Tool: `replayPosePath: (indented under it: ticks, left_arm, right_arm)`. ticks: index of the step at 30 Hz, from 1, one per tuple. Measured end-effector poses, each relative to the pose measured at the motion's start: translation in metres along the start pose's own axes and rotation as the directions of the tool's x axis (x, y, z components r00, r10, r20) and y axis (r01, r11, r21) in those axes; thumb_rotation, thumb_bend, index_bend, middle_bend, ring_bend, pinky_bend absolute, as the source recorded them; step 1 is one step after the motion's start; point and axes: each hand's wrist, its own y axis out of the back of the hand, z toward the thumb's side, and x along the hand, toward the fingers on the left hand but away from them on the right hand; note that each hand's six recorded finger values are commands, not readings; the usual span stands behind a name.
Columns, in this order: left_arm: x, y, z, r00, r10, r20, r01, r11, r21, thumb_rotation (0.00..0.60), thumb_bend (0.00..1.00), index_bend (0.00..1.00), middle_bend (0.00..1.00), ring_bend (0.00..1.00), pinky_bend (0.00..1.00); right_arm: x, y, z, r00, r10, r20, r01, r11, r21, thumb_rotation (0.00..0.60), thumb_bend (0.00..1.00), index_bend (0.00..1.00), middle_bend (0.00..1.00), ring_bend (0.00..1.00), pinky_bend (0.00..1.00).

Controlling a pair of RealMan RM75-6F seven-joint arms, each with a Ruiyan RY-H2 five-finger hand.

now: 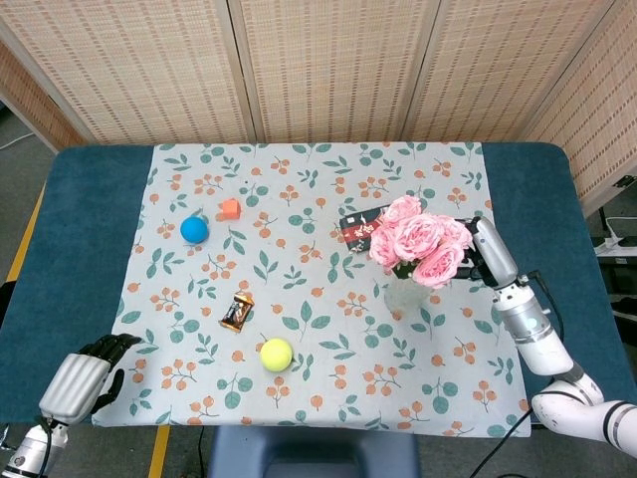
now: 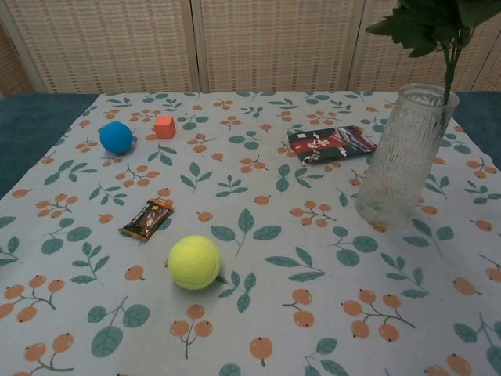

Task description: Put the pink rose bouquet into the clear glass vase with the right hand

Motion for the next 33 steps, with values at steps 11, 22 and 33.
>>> replayPosePath:
  ticks: [11, 22, 33]
  left_arm:
    - [0.0, 0.0, 0.0, 1.0, -0.001, 0.001, 0.001, 1.0, 0.001, 0.6, 0.64, 0.19, 0.21, 0.23, 0.43]
    - [0.0, -0.001, 0.001, 1.0, -0.002, 0.004, 0.002, 1.0, 0.002, 0.6, 0.64, 0.19, 0.21, 0.22, 0.43]
    - [0.0, -0.001, 0.001, 1.0, -0.003, 0.006, 0.003, 1.0, 0.004, 0.6, 0.64, 0.19, 0.21, 0.22, 0.43]
  right_arm:
    - [0.011, -0.004, -0.03, 0.998, 0.031, 0.052, -0.033, 0.999, 0.022, 0.6, 0.26, 0.65, 1.0, 1.0, 1.0]
    - [0.022, -0.008, -0.031, 0.997, 0.062, 0.044, -0.063, 0.997, 0.035, 0.6, 0.11, 0.37, 1.0, 0.99, 1.0]
    - [0.034, 0.004, -0.027, 0.999, 0.025, 0.023, -0.027, 0.997, 0.079, 0.6, 0.1, 0.31, 1.0, 0.99, 1.0]
